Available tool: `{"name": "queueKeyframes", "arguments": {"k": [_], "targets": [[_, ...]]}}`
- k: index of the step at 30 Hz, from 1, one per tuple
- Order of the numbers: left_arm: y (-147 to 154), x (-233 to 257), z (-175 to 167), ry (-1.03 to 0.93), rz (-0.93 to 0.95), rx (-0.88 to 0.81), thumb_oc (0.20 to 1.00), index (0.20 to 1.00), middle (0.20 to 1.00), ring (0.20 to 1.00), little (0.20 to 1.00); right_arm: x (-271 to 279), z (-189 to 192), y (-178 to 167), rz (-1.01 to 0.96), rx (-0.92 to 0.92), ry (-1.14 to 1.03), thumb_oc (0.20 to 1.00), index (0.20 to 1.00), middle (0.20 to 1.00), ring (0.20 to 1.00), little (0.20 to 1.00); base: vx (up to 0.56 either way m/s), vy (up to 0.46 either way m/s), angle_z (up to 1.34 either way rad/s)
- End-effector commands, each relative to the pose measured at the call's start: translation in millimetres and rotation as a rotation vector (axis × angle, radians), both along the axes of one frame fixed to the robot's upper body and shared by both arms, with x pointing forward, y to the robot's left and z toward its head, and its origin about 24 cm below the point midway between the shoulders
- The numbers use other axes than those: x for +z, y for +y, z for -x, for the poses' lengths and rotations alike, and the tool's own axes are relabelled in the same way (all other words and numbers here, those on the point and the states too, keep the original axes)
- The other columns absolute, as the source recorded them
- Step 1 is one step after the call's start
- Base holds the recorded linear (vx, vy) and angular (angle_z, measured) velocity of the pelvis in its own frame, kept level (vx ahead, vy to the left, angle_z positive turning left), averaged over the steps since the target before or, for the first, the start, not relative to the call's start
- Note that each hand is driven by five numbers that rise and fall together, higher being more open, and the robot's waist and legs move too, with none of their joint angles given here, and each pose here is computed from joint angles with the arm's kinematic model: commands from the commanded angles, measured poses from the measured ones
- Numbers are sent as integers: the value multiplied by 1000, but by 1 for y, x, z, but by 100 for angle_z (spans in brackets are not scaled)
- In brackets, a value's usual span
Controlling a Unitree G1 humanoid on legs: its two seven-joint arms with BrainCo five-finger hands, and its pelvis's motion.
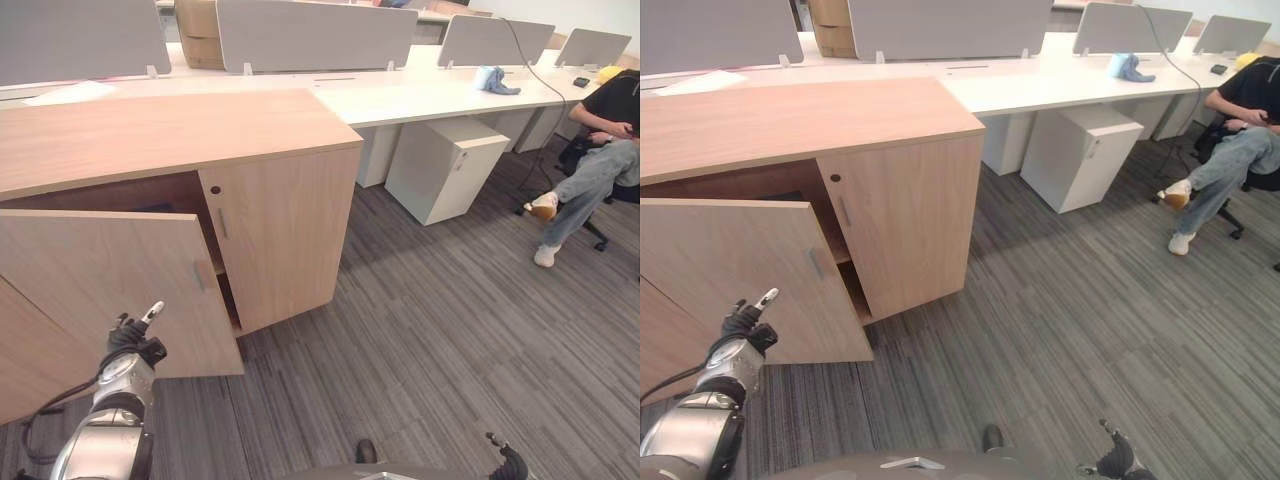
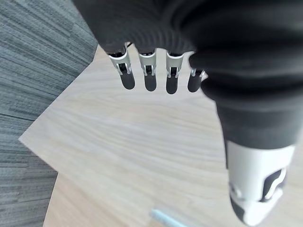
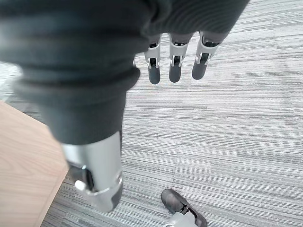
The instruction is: Put the empty folder in the office cabinet
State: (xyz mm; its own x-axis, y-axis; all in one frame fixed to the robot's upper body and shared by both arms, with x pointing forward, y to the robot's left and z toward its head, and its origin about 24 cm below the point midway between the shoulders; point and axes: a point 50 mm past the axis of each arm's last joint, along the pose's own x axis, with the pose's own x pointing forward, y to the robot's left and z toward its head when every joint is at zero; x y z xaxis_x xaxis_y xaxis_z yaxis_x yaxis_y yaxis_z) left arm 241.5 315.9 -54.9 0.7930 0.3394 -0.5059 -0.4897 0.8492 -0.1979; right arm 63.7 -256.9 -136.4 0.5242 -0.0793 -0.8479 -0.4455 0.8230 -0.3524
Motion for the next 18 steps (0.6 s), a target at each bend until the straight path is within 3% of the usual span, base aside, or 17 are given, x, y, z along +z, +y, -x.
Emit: {"name": "queueKeyframes", "arguments": {"k": [1,8,18], "targets": [[-1,19,-19,-141,8,-7,1000,1000,1000,1000,1000,5,-19,-3,20,31,-50,1000,1000,1000,1000,1000,0,-53,10],[-25,-7,-2,-50,11,-72,1000,1000,1000,1000,1000,4,-34,4,20,45,-74,1000,1000,1000,1000,1000,-6,-79,18],[-53,-71,82,286,44,-208,1000,1000,1000,1000,1000,8,-60,11,18,119,-104,1000,1000,1000,1000,1000,-8,-118,8]]}}
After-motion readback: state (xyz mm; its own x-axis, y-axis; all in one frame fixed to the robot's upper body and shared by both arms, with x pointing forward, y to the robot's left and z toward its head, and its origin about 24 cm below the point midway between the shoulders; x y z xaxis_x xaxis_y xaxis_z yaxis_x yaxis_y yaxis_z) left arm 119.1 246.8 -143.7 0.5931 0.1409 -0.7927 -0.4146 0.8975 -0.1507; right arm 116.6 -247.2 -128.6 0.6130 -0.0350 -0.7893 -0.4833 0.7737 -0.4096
